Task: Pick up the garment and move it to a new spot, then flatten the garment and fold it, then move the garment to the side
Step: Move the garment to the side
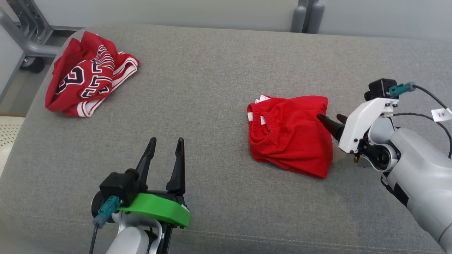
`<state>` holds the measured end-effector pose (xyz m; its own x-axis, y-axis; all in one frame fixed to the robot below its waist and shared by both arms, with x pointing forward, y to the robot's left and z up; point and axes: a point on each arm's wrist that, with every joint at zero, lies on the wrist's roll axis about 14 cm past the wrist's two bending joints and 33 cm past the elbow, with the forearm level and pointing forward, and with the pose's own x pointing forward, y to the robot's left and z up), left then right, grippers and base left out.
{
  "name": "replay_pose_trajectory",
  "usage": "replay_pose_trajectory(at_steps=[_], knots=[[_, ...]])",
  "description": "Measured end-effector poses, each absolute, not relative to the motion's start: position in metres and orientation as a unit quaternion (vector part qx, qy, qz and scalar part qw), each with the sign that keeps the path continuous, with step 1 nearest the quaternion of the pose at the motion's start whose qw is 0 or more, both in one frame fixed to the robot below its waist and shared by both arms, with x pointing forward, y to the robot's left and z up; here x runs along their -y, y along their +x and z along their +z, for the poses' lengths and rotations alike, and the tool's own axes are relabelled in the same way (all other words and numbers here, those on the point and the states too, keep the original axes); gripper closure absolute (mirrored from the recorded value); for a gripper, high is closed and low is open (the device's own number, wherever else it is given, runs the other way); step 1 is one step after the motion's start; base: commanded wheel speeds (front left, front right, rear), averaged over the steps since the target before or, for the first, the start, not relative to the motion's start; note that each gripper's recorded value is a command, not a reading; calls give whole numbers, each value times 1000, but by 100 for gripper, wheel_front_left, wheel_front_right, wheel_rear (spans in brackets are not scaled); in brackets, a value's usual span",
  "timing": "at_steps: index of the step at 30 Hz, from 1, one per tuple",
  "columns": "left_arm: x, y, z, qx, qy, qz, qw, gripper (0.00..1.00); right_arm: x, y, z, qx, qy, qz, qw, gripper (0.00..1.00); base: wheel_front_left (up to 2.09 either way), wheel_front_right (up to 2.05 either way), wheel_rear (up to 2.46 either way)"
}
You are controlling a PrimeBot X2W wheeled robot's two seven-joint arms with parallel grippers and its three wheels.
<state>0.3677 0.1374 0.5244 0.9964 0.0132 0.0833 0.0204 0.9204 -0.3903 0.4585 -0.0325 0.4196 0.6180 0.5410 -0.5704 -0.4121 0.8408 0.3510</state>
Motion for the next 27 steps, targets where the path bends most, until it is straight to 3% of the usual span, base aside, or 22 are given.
replay_pose_trajectory(at_steps=[11,21,23,24,27], knots=[[-131,373,508,17,-193,-7,981,0,49,451,380,-377,146,219,888,0,0,0,0],[-137,371,500,7,-186,4,982,0,32,453,370,-388,181,215,878,0,0,0,0],[-141,371,500,7,-184,10,983,0,29,451,368,-392,184,216,875,35,0,0,0],[-142,371,499,7,-182,11,983,0,27,450,367,-394,185,217,874,59,0,0,0],[-143,371,499,6,-181,13,983,0,26,450,365,-396,186,219,872,91,0,0,0]])
